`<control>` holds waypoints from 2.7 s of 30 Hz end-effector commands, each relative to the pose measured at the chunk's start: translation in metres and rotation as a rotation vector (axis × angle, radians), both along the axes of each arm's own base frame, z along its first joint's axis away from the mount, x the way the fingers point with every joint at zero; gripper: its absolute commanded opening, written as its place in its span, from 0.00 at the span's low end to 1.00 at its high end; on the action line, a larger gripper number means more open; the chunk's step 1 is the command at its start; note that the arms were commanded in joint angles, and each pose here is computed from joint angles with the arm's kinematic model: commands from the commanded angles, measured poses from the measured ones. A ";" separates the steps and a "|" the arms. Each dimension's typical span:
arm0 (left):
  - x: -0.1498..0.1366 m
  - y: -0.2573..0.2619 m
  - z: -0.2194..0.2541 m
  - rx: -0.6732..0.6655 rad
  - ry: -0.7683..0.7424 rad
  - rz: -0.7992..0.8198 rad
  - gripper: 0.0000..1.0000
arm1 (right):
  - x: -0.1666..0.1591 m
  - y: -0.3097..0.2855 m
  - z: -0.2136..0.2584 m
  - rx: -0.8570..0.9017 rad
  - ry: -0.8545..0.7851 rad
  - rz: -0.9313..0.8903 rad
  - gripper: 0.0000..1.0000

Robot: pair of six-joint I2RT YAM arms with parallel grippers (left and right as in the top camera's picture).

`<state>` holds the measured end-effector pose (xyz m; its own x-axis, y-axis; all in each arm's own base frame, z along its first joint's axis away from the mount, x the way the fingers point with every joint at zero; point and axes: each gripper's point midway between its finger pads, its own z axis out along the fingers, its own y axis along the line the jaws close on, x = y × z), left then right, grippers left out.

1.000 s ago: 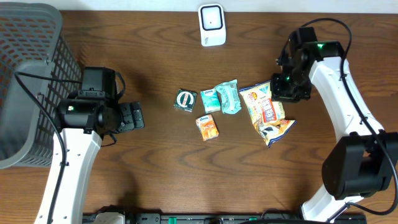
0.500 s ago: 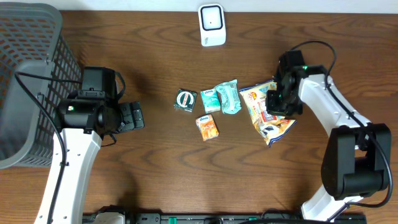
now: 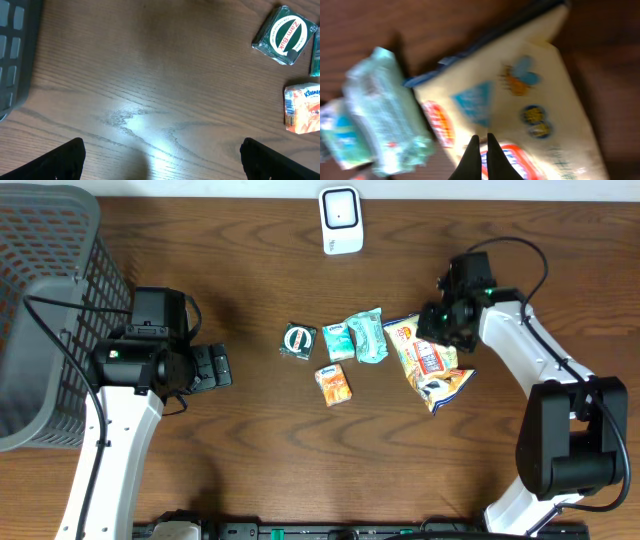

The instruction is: Scan the item barcode

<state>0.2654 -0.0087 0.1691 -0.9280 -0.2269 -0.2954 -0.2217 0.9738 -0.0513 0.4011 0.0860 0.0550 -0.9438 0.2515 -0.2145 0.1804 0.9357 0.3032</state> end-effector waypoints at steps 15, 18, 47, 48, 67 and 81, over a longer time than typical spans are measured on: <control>-0.001 0.000 -0.003 0.001 0.012 0.014 0.98 | -0.019 -0.024 0.068 -0.191 0.145 0.165 0.01; -0.001 0.000 -0.003 0.001 0.012 0.013 0.98 | -0.045 -0.033 0.049 -0.245 0.261 0.176 0.01; -0.001 0.000 -0.003 0.001 0.012 0.014 0.98 | 0.021 0.032 0.009 0.159 -0.005 -0.016 0.06; -0.001 0.000 -0.003 0.001 0.012 0.014 0.98 | 0.024 0.032 0.016 0.156 -0.017 -0.006 0.06; -0.001 0.000 -0.003 0.001 0.012 0.014 0.98 | -0.032 -0.057 0.040 -0.390 0.224 0.114 0.37; -0.001 0.000 -0.003 0.001 0.012 0.014 0.97 | -0.081 -0.054 -0.024 -0.164 0.381 0.076 0.68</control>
